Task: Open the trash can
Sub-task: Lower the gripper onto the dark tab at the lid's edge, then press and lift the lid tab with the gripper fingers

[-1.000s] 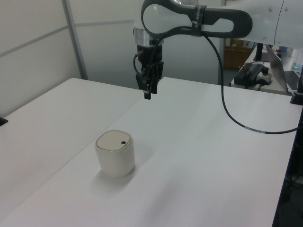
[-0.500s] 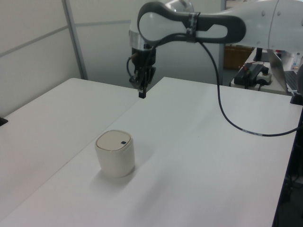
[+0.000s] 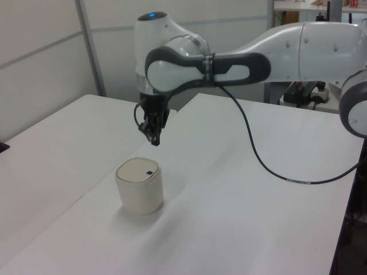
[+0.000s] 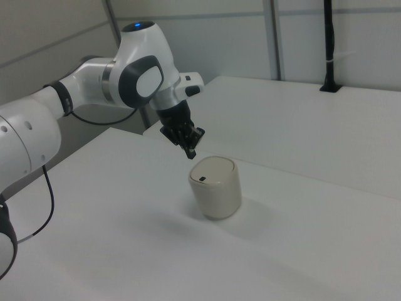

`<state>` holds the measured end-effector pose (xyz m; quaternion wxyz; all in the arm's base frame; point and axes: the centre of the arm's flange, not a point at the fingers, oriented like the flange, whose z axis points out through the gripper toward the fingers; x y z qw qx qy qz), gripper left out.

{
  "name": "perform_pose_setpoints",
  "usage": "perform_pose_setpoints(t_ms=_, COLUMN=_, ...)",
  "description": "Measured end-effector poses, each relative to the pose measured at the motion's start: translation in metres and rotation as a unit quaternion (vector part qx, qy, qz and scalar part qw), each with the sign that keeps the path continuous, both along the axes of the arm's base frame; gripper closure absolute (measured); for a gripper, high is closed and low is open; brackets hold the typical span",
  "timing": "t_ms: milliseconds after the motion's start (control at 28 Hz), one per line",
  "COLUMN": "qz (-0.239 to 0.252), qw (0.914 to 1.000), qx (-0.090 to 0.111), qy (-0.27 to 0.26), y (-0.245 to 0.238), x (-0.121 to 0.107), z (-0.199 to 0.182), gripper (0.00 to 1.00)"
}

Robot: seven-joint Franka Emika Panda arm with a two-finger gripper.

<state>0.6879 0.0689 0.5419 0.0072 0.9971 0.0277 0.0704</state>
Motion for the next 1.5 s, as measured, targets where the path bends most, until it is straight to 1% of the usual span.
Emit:
perform_pose_setpoints(t_ms=179, qz=0.003, qw=1.0000, qx=-0.007, qy=0.006, y=0.011, x=0.005, z=-0.017, gripper=0.99)
perform_pose_setpoints(t_ms=500, qz=0.003, qw=0.9997, qx=-0.016, qy=0.016, y=0.011, x=0.017, z=-0.049, gripper=0.99)
perform_pose_setpoints(t_ms=929, qz=0.004, qw=0.9994, qx=-0.020, qy=0.027, y=0.012, x=0.028, z=-0.085, gripper=0.99)
perform_pose_setpoints(t_ms=1143, qz=0.005, qw=0.9995, qx=-0.021, qy=0.024, y=0.012, x=0.032, z=-0.095, gripper=0.99)
perform_pose_setpoints(t_ms=1357, qz=0.006, qw=0.9994, qx=-0.023, qy=0.024, y=0.013, x=0.032, z=-0.096, gripper=0.99)
perform_pose_setpoints(t_ms=1500, qz=0.009, qw=0.9993, qx=-0.029, qy=0.024, y=0.015, x=0.032, z=-0.097, gripper=0.99)
